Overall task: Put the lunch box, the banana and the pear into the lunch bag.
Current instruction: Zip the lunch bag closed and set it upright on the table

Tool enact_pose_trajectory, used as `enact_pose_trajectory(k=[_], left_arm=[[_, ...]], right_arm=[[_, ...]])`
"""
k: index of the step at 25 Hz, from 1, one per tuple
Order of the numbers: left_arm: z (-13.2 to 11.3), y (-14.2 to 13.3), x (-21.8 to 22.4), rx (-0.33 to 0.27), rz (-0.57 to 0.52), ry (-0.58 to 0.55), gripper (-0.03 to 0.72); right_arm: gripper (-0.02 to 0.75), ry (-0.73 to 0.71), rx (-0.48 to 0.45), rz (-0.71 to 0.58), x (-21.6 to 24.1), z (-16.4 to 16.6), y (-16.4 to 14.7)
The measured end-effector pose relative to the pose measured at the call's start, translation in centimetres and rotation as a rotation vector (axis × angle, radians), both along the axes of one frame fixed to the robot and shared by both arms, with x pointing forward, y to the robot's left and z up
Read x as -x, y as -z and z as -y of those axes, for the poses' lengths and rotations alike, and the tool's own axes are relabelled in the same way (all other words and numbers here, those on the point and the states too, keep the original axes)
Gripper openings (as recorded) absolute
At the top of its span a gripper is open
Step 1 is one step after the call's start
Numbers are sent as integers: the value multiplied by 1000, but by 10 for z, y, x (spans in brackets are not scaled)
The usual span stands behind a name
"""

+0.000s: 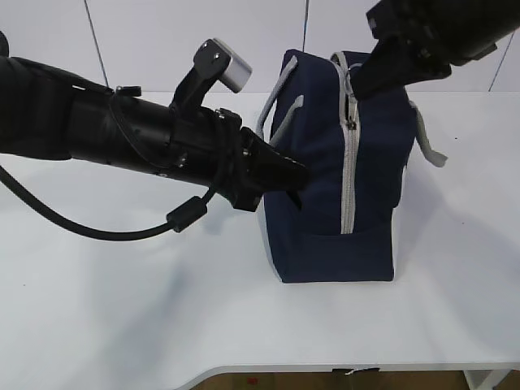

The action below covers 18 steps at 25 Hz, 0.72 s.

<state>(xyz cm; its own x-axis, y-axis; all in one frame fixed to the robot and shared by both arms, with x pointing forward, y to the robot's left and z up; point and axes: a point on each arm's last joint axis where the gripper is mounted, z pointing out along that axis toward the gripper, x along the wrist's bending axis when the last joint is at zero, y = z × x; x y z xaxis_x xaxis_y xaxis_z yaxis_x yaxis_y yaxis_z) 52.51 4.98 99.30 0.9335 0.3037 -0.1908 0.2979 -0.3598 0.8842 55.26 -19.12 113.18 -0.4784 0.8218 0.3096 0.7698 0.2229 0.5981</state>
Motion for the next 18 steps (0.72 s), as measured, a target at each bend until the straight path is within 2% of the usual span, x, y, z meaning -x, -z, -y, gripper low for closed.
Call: enact_pose_trajectory(k=[13,18], left_arm=[[1,-3,-1,20,-21,-18,-2],[1,-2,-1,16,-22,-16,-2]], right_arm=[[6,60,55,-60,-62,-8,9],[6,34,74,-117,-64,-9,6]])
